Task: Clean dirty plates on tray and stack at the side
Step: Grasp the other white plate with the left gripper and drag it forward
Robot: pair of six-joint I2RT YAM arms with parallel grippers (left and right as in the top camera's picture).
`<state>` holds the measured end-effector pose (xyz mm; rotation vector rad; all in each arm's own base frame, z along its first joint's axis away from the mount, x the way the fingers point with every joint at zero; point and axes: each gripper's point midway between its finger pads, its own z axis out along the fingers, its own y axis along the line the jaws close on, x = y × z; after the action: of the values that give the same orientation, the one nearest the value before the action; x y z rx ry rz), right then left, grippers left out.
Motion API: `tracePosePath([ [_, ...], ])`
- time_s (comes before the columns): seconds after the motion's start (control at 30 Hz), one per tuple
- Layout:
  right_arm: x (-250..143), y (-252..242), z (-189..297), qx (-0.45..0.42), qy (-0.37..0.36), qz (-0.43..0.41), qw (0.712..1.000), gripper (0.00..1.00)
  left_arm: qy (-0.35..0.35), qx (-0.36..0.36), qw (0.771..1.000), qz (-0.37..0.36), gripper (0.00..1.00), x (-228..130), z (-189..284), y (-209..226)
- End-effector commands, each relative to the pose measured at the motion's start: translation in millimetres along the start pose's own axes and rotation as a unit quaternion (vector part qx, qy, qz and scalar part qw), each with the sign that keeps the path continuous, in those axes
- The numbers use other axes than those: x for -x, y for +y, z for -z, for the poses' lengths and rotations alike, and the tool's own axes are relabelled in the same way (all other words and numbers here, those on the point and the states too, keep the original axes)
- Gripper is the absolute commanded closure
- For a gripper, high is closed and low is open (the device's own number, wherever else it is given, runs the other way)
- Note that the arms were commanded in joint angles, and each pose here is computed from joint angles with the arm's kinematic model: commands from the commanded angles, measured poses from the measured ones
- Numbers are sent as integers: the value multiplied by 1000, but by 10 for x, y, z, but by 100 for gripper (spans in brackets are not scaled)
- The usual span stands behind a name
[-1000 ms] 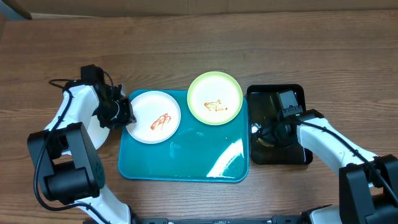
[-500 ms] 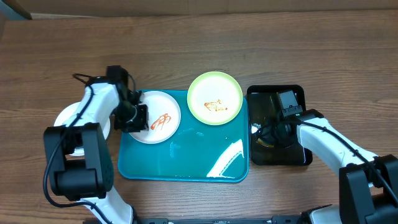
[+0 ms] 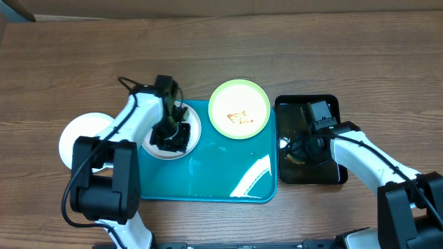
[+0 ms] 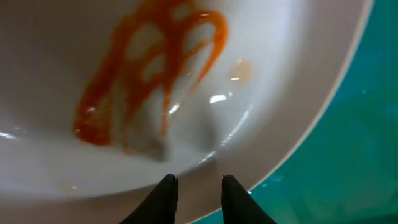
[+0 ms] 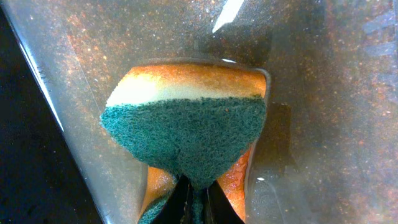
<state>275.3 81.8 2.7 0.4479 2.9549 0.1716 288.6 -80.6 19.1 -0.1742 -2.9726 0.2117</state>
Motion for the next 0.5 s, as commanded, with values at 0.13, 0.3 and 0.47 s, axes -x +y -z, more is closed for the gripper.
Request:
tracePosePath([
  [0.13, -382, -159, -180, -22, 70, 2, 997, 96, 3, -9, 999, -50, 72, -39, -129, -452],
  [0.3, -382, -159, -180, -22, 70, 2, 997, 96, -7, -28, 996, -89, 69, -33, -168, -752],
  [0.47, -386, -161, -179, -22, 71, 12, 997, 96, -11, -26, 995, -99, 78, -34, -179, -822],
])
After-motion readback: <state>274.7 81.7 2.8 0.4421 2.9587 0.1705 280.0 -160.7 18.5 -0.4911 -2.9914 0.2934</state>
